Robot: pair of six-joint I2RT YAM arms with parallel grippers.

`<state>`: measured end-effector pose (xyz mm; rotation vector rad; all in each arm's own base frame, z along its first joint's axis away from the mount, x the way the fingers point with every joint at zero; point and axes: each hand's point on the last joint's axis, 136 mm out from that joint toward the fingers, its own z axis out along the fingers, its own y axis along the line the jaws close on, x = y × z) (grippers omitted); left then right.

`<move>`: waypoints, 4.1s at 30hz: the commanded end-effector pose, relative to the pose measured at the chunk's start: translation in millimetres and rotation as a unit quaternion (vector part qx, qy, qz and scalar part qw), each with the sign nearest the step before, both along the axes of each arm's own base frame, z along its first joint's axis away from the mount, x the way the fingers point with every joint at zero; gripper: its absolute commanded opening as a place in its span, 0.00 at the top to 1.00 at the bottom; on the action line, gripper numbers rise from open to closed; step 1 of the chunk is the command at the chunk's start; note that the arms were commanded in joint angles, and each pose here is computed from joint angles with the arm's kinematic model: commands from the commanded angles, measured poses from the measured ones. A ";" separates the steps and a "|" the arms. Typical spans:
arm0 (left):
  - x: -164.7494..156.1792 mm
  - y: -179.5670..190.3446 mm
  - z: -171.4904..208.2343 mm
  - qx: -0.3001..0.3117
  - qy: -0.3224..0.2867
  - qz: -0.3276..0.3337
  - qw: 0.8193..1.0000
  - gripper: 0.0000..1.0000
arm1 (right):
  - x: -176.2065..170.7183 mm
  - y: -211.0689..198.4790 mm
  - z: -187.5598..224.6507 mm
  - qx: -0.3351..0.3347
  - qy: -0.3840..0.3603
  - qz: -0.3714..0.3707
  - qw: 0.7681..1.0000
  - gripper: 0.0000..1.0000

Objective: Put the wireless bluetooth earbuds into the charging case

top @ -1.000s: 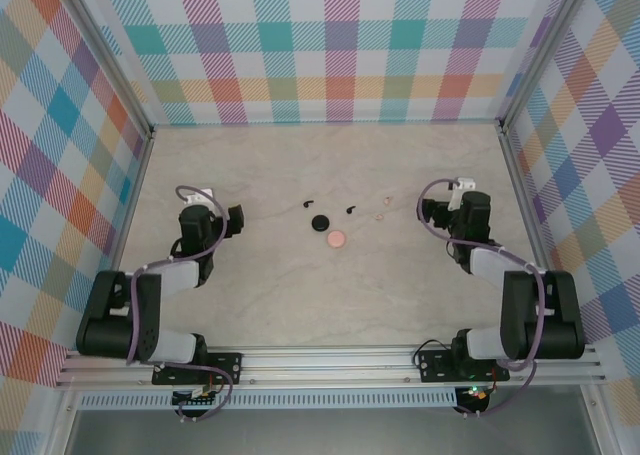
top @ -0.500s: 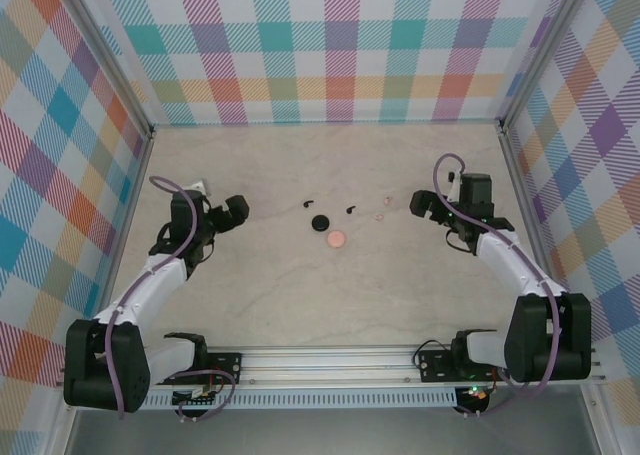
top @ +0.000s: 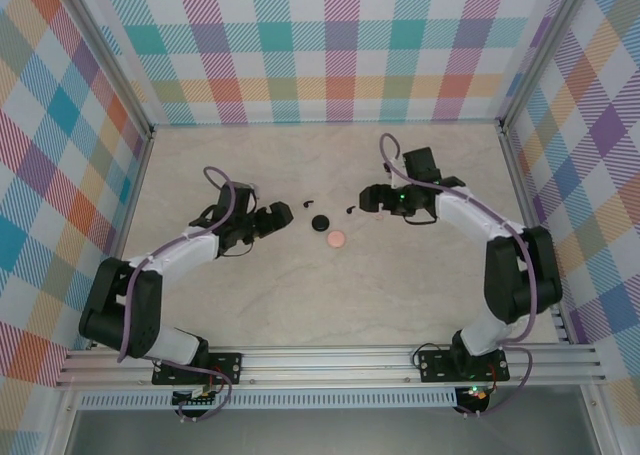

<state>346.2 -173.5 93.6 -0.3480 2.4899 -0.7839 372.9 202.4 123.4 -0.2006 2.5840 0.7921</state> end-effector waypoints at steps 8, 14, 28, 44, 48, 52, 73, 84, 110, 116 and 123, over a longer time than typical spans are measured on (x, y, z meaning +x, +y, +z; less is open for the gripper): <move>10.5 -47.3 -15.6 -0.053 0.045 -0.015 0.997 0.27 | 16.7 75.1 -15.0 0.032 0.073 0.100 0.992 0.55; 13.0 -59.6 -24.4 -0.069 0.060 -0.025 0.996 0.35 | 27.3 103.0 -36.1 0.033 0.119 0.122 0.985 0.68; 21.3 -77.2 -43.0 -0.097 0.083 -0.023 0.992 0.42 | 22.3 123.9 -68.3 0.032 0.180 0.143 0.973 0.70; 29.3 -85.8 -58.1 -0.108 0.099 -0.016 0.989 0.48 | 6.7 117.2 -89.0 0.022 0.207 0.138 0.968 0.74; 30.4 -86.5 -60.4 -0.109 0.100 -0.015 0.989 0.50 | 3.7 115.9 -91.6 0.021 0.211 0.137 0.968 0.76; 31.2 -88.7 -63.7 -0.111 0.103 -0.018 0.988 0.51 | 1.3 116.6 -92.8 0.025 0.214 0.138 0.967 0.78; 33.4 -103.9 -71.6 -0.141 0.119 -0.024 0.983 0.60 | -3.2 116.9 -98.8 0.032 0.228 0.129 0.965 0.80; 34.8 -106.5 -67.7 -0.159 0.116 -0.020 0.980 0.64 | -3.3 119.2 -97.0 0.042 0.231 0.124 0.964 0.80; 55.7 -110.0 21.6 -0.140 -0.062 -0.094 0.984 0.73 | 14.9 65.7 13.8 0.129 0.046 0.078 0.987 0.61; 60.9 -117.7 80.7 -0.144 -0.203 -0.152 0.957 0.72 | 12.7 54.3 35.5 0.128 -0.053 0.102 0.985 0.54; 46.8 -144.8 137.3 -0.182 -0.284 -0.267 0.903 0.72 | -11.5 60.9 70.1 0.181 -0.070 0.173 0.966 0.51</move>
